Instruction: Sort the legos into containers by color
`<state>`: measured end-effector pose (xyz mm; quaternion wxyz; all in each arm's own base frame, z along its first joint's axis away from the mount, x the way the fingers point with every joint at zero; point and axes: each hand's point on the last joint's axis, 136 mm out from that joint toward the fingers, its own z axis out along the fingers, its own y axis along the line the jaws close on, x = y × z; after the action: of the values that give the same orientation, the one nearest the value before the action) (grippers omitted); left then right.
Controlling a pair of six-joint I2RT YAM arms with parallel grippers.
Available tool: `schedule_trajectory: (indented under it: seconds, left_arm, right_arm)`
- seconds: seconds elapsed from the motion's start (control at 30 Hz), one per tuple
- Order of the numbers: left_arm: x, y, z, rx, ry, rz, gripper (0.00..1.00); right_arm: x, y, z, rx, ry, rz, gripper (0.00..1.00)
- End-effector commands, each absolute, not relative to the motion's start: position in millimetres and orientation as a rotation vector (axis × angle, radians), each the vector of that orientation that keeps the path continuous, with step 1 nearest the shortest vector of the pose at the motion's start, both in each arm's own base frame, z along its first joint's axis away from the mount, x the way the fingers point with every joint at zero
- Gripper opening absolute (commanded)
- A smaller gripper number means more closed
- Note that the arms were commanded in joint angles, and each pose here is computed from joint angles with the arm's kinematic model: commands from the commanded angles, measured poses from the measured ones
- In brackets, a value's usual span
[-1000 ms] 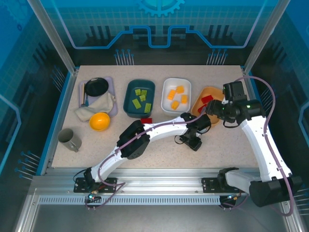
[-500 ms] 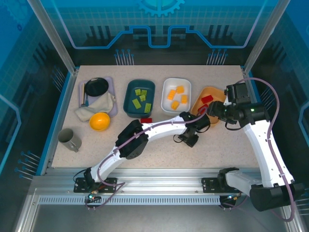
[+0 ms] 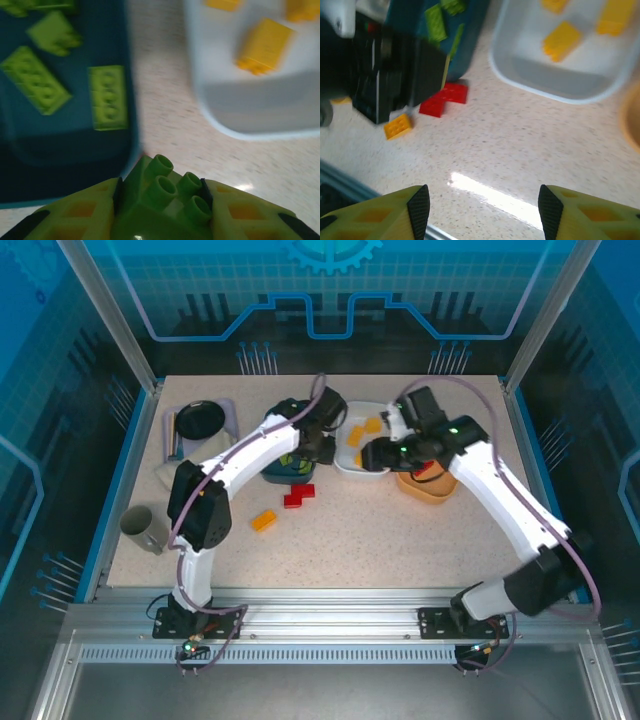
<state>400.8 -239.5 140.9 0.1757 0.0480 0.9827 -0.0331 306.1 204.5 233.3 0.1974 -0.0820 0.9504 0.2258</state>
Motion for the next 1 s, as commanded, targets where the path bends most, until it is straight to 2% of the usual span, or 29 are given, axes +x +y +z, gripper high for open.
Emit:
schedule_trajectory:
  seconds: [0.0,0.17,0.47,0.63,0.77,0.97]
  left_arm:
    - [403.2,-195.2,120.0,0.060,2.850,0.079,0.34]
    - [419.4,-154.0,96.8,-0.058,2.884,0.220,0.34]
    - [430.0,-138.0,55.7,-0.050,2.966,0.309,0.39]
    - [431.6,-135.8,49.6,-0.034,2.977,0.333,0.50]
    - [432.3,-133.9,57.7,-0.041,2.962,0.339,0.67]
    - [432.9,-138.6,101.6,-0.144,2.889,0.216,0.77]
  right_arm:
    - [311.4,251.4,242.2,-0.457,2.613,0.790,0.62]
    - [322.7,283.5,221.1,-0.560,2.687,0.866,0.62]
    - [324.8,309.4,176.3,-0.650,2.808,0.910,0.63]
    - [311.6,316.0,152.0,-0.715,2.858,0.859,0.65]
    - [299.1,325.5,133.4,-0.770,2.887,0.813,0.67]
    - [282.7,344.0,109.1,-0.831,2.900,0.717,0.73]
